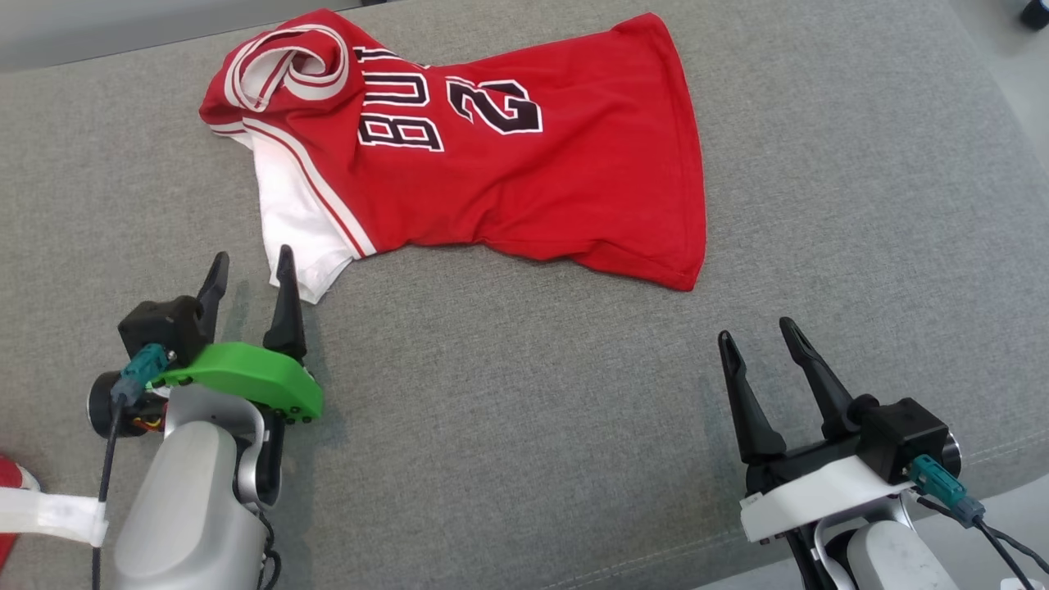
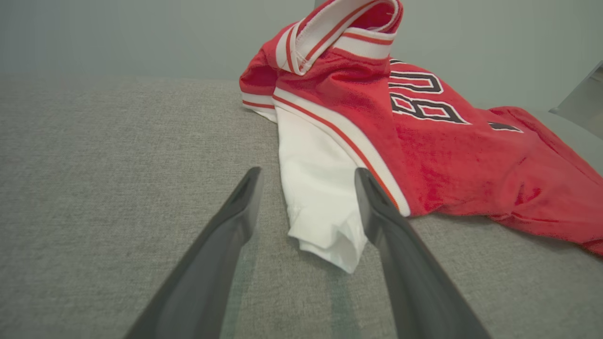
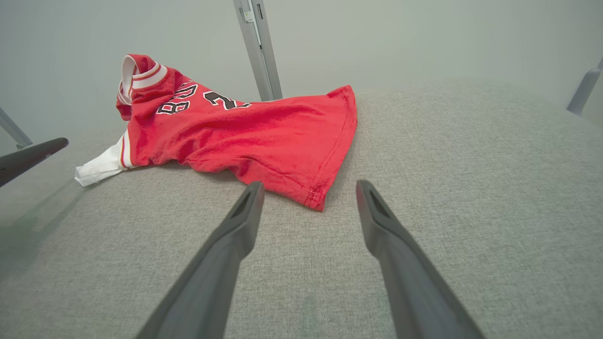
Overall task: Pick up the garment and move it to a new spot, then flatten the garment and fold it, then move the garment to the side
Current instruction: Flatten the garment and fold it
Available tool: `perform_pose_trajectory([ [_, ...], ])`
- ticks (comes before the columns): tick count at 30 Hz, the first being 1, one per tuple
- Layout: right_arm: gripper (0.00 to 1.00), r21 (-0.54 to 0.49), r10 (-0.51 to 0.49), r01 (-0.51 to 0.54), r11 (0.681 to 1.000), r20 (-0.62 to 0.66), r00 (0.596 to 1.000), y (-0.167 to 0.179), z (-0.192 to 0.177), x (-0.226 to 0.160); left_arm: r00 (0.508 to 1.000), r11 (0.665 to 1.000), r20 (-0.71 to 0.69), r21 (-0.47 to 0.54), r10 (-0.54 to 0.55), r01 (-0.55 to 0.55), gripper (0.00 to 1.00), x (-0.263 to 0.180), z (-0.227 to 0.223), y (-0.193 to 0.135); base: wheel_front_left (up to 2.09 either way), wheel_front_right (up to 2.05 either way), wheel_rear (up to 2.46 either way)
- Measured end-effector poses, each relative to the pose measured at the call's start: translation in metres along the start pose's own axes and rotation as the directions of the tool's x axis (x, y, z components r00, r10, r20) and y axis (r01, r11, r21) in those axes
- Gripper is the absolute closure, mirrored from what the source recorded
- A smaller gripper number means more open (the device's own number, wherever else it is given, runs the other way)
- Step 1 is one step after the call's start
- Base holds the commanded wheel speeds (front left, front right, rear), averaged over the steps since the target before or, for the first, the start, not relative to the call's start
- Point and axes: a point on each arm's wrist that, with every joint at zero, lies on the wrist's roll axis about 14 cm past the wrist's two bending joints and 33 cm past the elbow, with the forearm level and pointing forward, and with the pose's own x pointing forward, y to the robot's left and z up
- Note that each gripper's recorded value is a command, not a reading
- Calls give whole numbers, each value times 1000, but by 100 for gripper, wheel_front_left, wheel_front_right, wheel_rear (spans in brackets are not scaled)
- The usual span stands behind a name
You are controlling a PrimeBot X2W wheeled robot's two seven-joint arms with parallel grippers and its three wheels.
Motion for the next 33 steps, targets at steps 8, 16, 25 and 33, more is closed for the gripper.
perform_pose_trajectory([
  [8,0,-2,-34,34,999,10,999,-9,5,-9,973,999,-226,47,36,-26,0,21,-34,14,0,0,0],
  [16,0,-6,-64,64,998,28,998,-18,12,-15,951,999,-308,50,8,7,100,25,-48,8,0,0,0],
  [25,0,13,-36,36,999,21,999,-8,8,-15,998,974,-59,225,-18,31,100,17,2,6,0,0,0],
  [33,0,44,60,-61,997,21,998,21,5,-4,993,894,121,446,-13,-42,100,-30,48,11,0,0,0],
])
